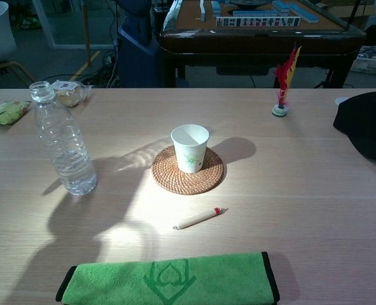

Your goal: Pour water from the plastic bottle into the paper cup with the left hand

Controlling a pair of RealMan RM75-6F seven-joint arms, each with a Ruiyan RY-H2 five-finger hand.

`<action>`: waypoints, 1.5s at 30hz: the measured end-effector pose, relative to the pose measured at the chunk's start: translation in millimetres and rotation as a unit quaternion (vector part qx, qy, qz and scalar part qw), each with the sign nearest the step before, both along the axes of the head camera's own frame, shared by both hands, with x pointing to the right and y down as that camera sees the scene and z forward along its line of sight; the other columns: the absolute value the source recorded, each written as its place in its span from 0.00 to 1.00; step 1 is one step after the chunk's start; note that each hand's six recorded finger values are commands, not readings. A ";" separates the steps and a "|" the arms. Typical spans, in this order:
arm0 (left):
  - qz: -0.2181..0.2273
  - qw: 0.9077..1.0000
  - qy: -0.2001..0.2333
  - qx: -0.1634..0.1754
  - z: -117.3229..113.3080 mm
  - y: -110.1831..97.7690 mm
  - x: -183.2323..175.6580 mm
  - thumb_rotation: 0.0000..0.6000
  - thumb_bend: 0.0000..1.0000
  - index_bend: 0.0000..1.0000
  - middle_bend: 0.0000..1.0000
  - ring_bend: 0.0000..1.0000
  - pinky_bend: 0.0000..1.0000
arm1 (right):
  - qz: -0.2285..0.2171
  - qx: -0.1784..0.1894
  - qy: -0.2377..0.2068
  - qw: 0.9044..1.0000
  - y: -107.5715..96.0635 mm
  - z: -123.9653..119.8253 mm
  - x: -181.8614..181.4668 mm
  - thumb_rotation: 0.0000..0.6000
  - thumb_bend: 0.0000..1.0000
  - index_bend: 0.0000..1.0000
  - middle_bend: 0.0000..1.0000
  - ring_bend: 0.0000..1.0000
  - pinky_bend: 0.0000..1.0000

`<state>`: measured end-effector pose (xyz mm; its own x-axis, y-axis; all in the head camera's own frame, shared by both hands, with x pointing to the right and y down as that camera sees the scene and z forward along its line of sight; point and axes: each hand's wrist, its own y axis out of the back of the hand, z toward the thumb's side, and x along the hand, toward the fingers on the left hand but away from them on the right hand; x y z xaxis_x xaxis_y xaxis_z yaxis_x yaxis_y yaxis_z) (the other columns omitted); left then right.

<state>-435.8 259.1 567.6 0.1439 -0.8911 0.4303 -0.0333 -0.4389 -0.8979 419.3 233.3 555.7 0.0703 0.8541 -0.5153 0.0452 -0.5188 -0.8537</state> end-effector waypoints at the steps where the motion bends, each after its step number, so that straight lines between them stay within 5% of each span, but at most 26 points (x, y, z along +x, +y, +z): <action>1: -0.001 1.000 0.001 0.000 0.0 0.1 0.0 1.00 0.25 0.33 0.33 0.33 0.55 | 0.000 0.001 -0.001 1.000 -0.2 -0.7 -0.5 1.00 0.00 0.37 0.42 0.41 0.45; 7: -0.004 1.000 0.020 -0.011 4.3 -0.7 4.3 1.00 0.25 0.30 0.33 0.33 0.55 | 0.007 0.003 -0.014 1.000 0.5 -5.8 -0.8 1.00 0.00 0.37 0.42 0.41 0.45; 11: -0.007 0.999 0.035 -0.006 8.5 -4.2 11.6 1.00 0.16 0.05 0.22 0.29 0.55 | 0.011 0.010 -0.014 1.000 -0.8 -9.8 1.6 1.00 0.00 0.37 0.42 0.41 0.45; 14: -0.018 0.998 0.054 -0.011 14.2 -8.3 16.7 1.00 0.09 0.00 0.13 0.22 0.52 | 0.017 0.010 -0.013 1.000 -1.2 -9.8 4.7 1.00 0.00 0.37 0.42 0.41 0.45; 34: -0.116 0.967 0.178 -0.140 72.3 -61.9 66.3 1.00 0.09 0.00 0.03 0.10 0.38 | 0.034 0.018 -0.016 0.999 -3.9 -19.9 15.5 1.00 0.00 0.37 0.42 0.40 0.45; 45: -0.130 0.950 0.232 -0.164 95.3 -70.4 99.9 1.00 0.09 0.00 0.03 0.10 0.37 | 0.039 0.017 -0.012 0.999 -4.1 -18.3 19.4 1.00 0.00 0.37 0.42 0.40 0.45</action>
